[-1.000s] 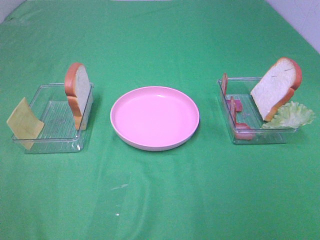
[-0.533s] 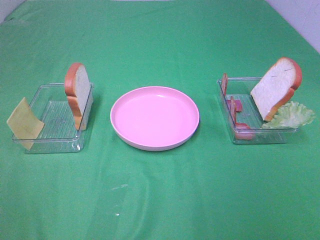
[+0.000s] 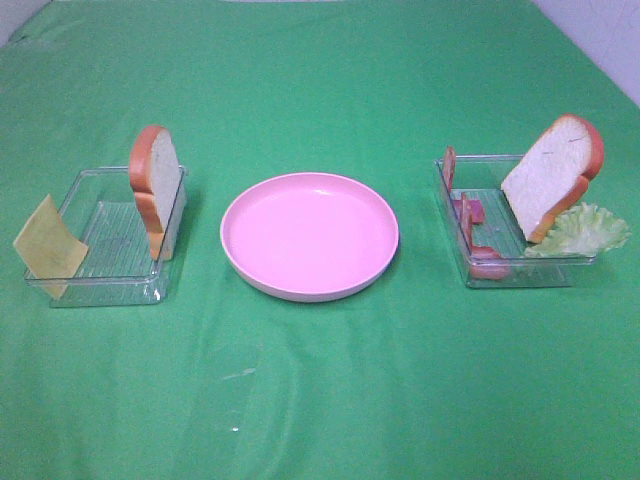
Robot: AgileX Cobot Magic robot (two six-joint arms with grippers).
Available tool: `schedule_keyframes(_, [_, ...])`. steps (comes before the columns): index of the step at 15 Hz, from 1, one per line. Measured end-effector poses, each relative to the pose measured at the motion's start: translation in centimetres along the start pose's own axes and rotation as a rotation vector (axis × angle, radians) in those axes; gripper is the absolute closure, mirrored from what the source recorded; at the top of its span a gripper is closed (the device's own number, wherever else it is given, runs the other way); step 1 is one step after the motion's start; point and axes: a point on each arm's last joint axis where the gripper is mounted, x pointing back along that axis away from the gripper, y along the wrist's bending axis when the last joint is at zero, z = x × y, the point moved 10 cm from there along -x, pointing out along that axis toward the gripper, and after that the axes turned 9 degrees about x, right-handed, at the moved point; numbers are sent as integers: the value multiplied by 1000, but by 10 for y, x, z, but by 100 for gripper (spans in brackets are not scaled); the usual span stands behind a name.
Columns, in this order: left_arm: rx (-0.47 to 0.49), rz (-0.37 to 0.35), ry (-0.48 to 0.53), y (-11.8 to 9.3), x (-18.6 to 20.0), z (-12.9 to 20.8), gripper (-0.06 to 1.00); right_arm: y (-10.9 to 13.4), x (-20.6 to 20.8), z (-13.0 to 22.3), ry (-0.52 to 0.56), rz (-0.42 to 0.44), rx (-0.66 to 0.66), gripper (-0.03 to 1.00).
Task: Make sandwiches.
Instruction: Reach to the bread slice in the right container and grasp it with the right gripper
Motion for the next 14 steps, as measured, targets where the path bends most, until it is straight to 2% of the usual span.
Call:
schedule_keyframes(1, [0,0,0,0,0,0,2,-7,-24,-41,112,-10,4,2])
schedule_keyframes(2, [0,0,0,0,0,0,2,-8,-30,-50,138,-12,5,2])
schedule_keyframes(4, [0,0,0,0,0,0,2,-14,-71,-96,273,-31,10,2])
schedule_keyframes(6, [0,0,0,0,0,0,2,-21,-106,-145,345,-39,18,2])
schedule_keyframes(7, [0,0,0,0,0,0,2,-23,-112,-159,343,-39,24,2])
schedule_keyframes(8, [0,0,0,0,0,0,2,-26,-131,-181,365,-42,36,2])
schedule_keyframes(9, [0,0,0,0,0,0,2,-28,-168,-207,412,-52,47,2])
schedule_keyframes(11, [0,0,0,0,0,0,2,-26,-190,-220,424,-70,52,2])
schedule_keyframes(14, [0,0,0,0,0,0,2,-17,-211,-222,446,-120,56,2])
